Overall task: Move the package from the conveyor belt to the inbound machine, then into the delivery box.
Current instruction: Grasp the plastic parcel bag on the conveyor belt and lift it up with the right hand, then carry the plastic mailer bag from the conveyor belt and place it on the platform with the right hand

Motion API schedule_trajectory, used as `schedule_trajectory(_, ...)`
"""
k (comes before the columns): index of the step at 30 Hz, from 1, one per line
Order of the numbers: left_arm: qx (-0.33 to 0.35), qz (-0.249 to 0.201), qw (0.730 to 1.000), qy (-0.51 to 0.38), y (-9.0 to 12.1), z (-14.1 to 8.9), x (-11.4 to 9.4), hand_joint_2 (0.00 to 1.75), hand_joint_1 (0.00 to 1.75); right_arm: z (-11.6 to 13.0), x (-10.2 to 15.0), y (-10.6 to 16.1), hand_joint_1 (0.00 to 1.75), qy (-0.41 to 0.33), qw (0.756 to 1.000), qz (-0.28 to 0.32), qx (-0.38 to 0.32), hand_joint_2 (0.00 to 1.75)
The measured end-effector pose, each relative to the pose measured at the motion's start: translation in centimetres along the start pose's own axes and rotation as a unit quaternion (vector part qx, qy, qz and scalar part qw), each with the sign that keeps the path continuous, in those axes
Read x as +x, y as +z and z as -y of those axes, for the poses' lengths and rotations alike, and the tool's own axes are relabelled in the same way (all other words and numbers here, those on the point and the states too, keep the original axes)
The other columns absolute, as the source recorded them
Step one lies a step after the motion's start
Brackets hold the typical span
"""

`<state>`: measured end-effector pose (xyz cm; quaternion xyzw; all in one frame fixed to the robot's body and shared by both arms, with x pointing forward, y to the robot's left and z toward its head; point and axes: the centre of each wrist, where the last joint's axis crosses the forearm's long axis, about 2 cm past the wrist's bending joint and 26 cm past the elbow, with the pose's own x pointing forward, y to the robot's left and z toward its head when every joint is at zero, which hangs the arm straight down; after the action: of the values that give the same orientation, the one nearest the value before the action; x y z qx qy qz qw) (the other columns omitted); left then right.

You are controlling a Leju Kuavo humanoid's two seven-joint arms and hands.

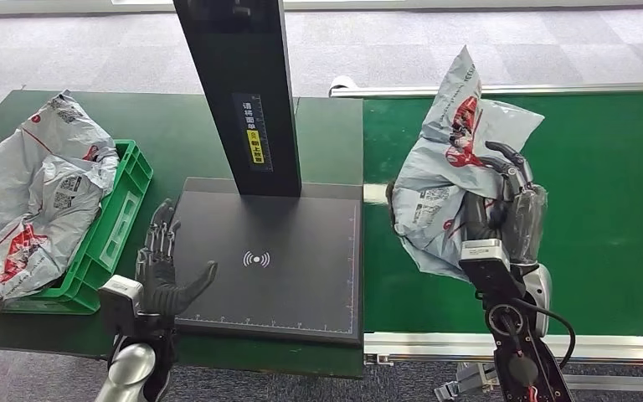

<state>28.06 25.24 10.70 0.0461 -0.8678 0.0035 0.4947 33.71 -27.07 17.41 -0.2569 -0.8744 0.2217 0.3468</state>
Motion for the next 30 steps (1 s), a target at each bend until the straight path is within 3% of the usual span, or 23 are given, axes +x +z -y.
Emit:
schedule_trajectory(4,0.030,0.031,0.999,-0.001,-0.7,-0.2,0.7,1.75,0.00,-2.7,0.6,-1.3,1.75,0.019,0.993,0.048,0.107,1.75)
schedule_trajectory(10,0.040,0.038,0.998,0.019,-1.4,-0.4,0.9,1.75,0.00,-8.6,2.0,-1.7,1.75,0.000,0.960,0.089,0.267,1.75)
schedule_trajectory(14,0.040,0.039,0.998,0.019,-1.5,-0.5,0.9,1.75,0.00,-10.5,2.6,-1.6,1.75,-0.006,0.943,0.101,0.318,1.75)
schedule_trajectory(22,0.041,0.060,0.997,0.019,-3.1,-0.5,1.3,1.75,0.00,-15.6,6.4,-1.5,1.75,-0.032,0.875,0.173,0.451,1.75)
schedule_trajectory(27,0.040,0.065,0.997,0.019,-4.2,-0.6,1.4,1.75,0.00,-16.8,7.4,-2.0,1.75,-0.028,0.869,0.176,0.461,1.75)
schedule_trajectory(30,0.039,0.064,0.997,0.019,-4.5,-0.6,1.3,1.75,0.00,-17.0,7.2,-1.8,1.18,-0.020,0.874,0.168,0.455,1.75)
